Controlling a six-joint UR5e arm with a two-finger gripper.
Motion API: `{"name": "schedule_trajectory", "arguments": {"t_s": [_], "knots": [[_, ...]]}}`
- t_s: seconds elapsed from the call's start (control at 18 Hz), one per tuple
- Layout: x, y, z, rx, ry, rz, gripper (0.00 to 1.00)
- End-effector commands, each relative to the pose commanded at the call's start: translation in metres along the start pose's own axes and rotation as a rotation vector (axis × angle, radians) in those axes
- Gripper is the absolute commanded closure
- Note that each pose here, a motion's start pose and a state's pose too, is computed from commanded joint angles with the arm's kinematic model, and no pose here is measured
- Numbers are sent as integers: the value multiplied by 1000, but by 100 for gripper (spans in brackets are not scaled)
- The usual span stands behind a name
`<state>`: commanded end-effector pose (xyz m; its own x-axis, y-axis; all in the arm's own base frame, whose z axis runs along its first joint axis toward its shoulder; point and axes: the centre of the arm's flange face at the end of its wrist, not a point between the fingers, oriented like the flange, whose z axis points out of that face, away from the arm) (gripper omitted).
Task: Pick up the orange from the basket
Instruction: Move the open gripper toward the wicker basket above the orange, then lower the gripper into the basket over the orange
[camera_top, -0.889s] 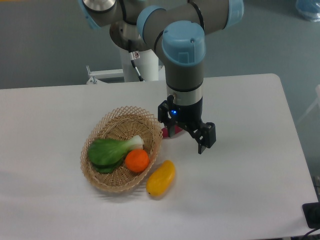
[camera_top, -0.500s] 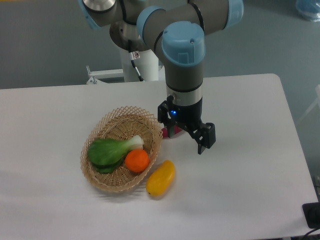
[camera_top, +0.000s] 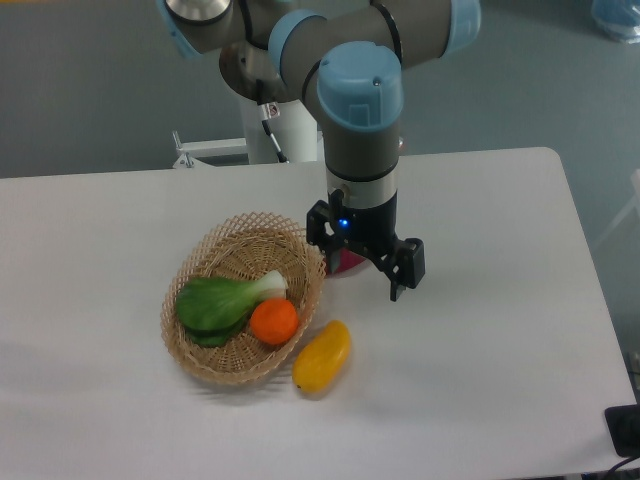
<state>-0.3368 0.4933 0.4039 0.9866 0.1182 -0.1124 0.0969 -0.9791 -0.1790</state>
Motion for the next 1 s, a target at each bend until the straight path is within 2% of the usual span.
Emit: {"name": "schedule_trajectory", "arguments": {"t_s": [0.06, 0.11, 0.33, 0.67, 0.78, 1.0], "knots": [[10, 8, 8, -10, 22, -79, 0], [18, 4, 8, -8, 29, -106, 0], [50, -4, 29, -28, 61, -107, 0], [86, -19, 68, -20, 70, -12, 0], [93, -21, 87, -41, 97, 115, 0], [112, -25, 112, -73, 128, 166, 0]]}}
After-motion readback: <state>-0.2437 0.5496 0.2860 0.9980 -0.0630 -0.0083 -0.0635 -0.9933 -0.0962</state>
